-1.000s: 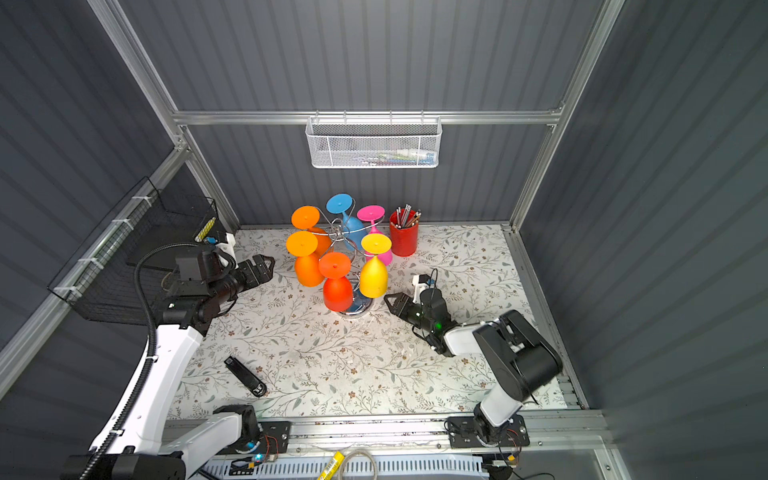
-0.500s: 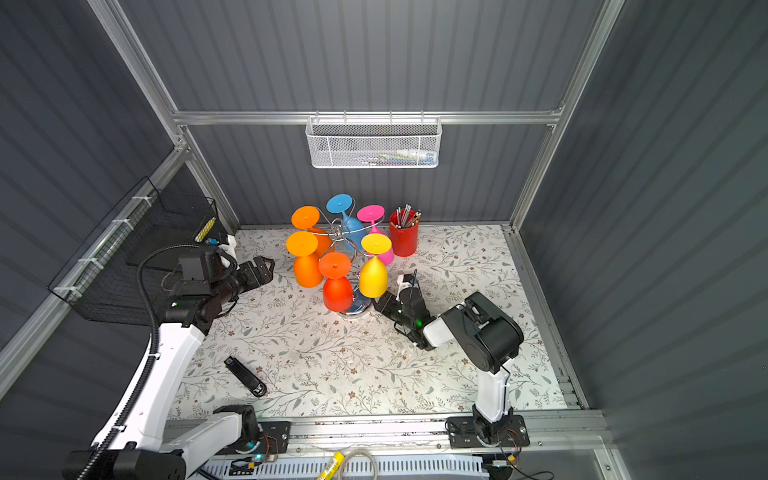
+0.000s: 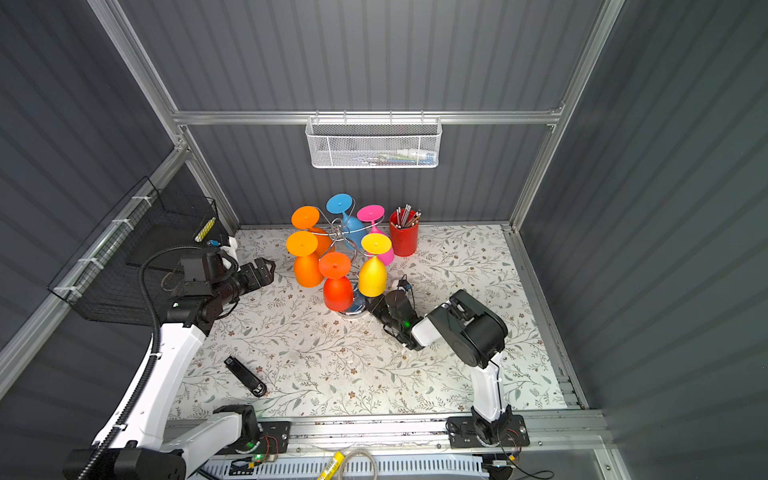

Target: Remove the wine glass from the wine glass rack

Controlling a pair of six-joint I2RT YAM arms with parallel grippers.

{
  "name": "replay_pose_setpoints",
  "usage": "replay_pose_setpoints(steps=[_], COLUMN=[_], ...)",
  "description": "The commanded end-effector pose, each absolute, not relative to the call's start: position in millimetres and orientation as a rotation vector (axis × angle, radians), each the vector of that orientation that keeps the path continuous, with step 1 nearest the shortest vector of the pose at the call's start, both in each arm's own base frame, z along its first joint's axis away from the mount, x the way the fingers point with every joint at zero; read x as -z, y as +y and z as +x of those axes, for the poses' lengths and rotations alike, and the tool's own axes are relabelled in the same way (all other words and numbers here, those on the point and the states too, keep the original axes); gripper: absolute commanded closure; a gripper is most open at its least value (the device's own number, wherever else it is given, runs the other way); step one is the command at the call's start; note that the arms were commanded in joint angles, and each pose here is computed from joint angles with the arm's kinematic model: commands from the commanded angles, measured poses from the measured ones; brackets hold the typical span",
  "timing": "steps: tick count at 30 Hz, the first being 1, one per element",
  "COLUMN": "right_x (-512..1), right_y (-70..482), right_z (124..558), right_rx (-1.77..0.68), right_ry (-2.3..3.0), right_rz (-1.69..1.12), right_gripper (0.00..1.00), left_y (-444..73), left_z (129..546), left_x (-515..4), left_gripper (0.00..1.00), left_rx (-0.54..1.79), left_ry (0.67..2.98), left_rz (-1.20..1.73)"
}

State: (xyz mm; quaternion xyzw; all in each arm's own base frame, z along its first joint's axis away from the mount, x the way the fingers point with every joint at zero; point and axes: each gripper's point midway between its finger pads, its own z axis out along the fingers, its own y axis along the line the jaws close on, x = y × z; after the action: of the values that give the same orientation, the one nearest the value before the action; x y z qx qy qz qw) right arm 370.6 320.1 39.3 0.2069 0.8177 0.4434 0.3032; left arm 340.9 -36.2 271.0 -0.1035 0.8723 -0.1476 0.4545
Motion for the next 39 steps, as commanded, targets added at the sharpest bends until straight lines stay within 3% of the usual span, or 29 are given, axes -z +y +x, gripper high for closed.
replay_pose_setpoints(steps=[1,27,39], right_x=[-26,-41,-40], right_y=[328,414,370], right_z=[368,427,398], right_rx=[-1.148,-1.271,-1.211], right_ry=[2.195,2.09,2.05], right_rz=[0.632,0.797,0.769], right_gripper=[0.54,0.58,0.58], left_y=[-38,-21,-19], left_z=[342,343,339], left_x=[-271,-256,-259], left_gripper=[0.07,0.06,0.05], left_rx=[0.358,0.25,0.232], left_ry=[2.146,2.185,2.172], left_rz=[-0.234,-0.305,-0.296])
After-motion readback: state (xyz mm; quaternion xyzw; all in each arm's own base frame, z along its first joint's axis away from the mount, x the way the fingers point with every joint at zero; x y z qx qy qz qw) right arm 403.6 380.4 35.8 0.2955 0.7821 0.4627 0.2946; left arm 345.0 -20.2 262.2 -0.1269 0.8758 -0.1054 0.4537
